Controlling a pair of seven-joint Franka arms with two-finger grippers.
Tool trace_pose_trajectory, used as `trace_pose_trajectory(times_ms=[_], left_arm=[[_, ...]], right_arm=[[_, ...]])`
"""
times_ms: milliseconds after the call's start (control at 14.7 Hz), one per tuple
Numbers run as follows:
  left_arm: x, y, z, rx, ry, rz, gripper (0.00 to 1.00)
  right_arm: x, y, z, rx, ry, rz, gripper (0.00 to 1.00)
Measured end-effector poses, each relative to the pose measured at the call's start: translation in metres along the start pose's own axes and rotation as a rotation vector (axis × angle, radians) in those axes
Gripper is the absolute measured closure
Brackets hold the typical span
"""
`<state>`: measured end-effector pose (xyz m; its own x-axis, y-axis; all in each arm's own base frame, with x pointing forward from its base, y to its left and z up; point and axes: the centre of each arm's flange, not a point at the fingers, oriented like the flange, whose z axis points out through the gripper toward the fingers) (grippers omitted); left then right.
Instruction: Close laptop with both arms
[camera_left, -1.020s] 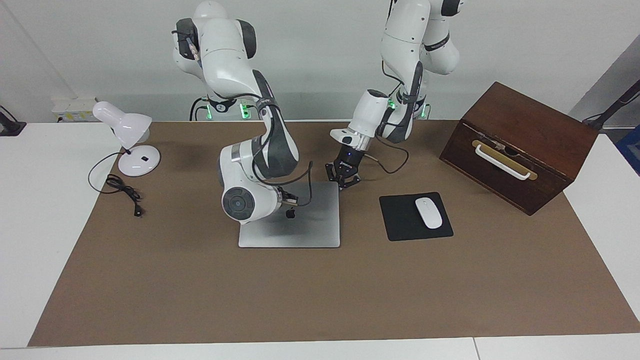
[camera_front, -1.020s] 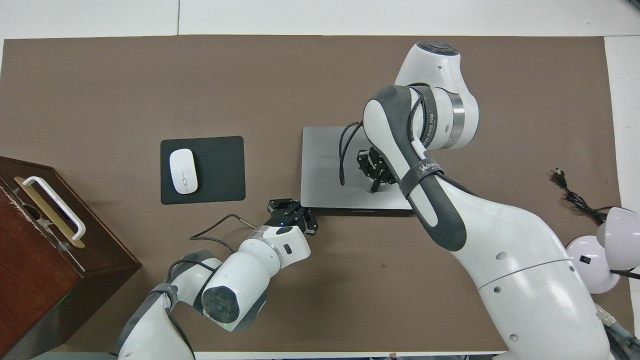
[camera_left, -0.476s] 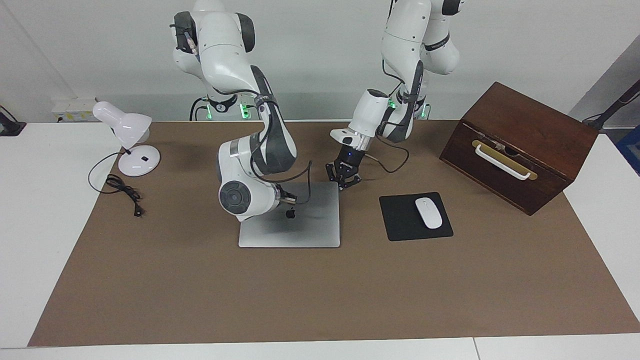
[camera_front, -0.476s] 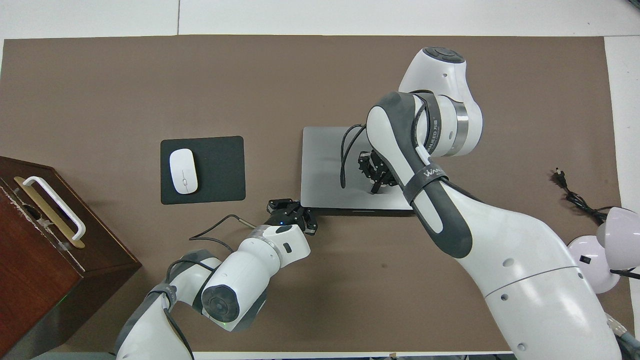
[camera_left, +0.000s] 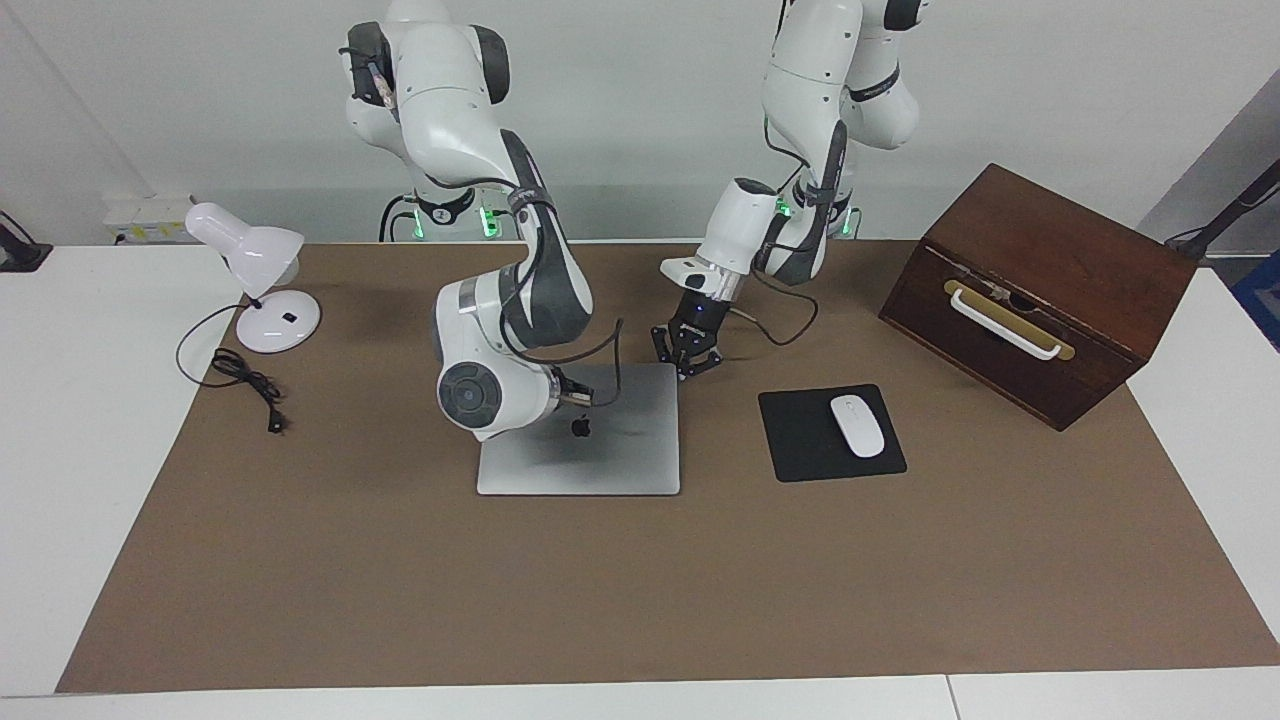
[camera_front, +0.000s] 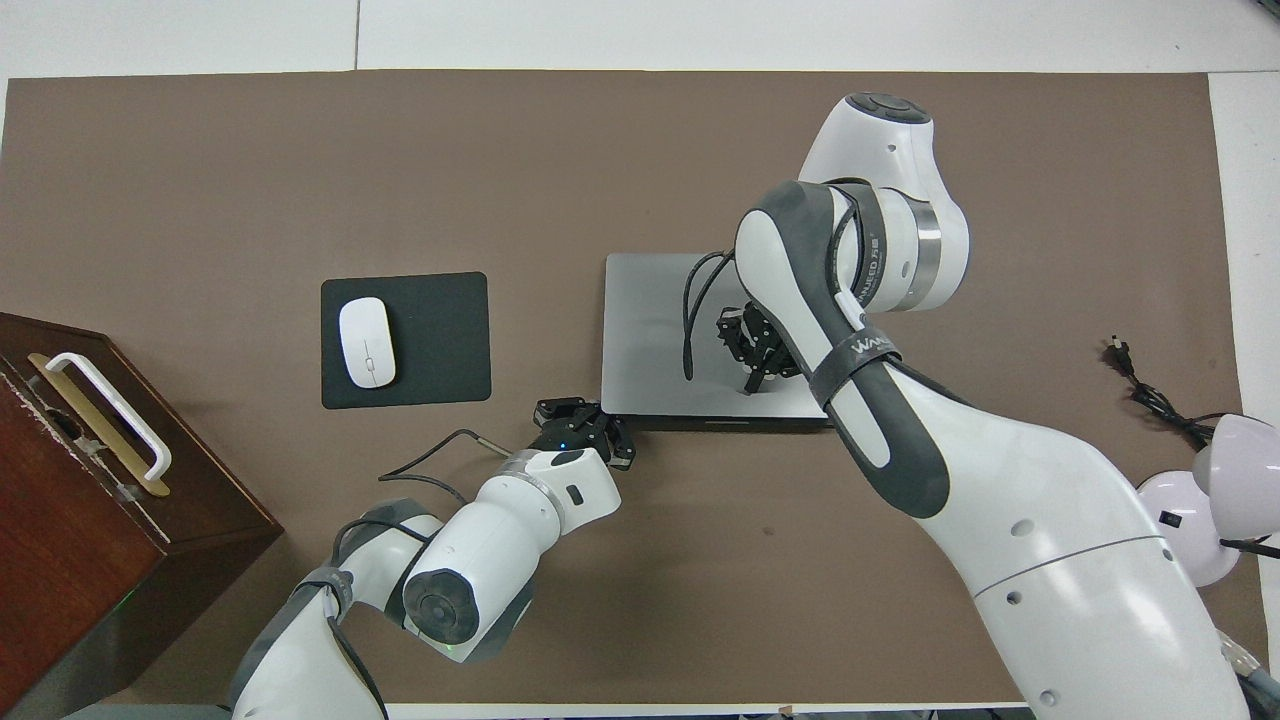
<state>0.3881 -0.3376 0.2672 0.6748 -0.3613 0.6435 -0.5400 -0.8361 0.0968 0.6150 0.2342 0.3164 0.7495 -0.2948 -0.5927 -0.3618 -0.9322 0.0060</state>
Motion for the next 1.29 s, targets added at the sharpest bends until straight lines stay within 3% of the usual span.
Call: trace_pose_trajectory(times_ms=[612, 1020, 1293], left_arm=[[0.001, 0.000, 0.000, 0.001, -0.004, -0.045, 0.99], [0.004, -0.002, -0.001, 0.007, -0.020, -0.168, 0.99], [0.007, -0.016, -0.007, 0.043, -0.129, -0.209, 0.99]], right_arm=[[-0.013, 0.016, -0.044, 0.007, 0.015, 0.007, 0.99], [-0.028, 0.059, -0.118, 0.082, 0.131, -0.020, 0.99], [-0.054, 0.086, -0.167, 0.115, 0.217, -0.046, 0.99]])
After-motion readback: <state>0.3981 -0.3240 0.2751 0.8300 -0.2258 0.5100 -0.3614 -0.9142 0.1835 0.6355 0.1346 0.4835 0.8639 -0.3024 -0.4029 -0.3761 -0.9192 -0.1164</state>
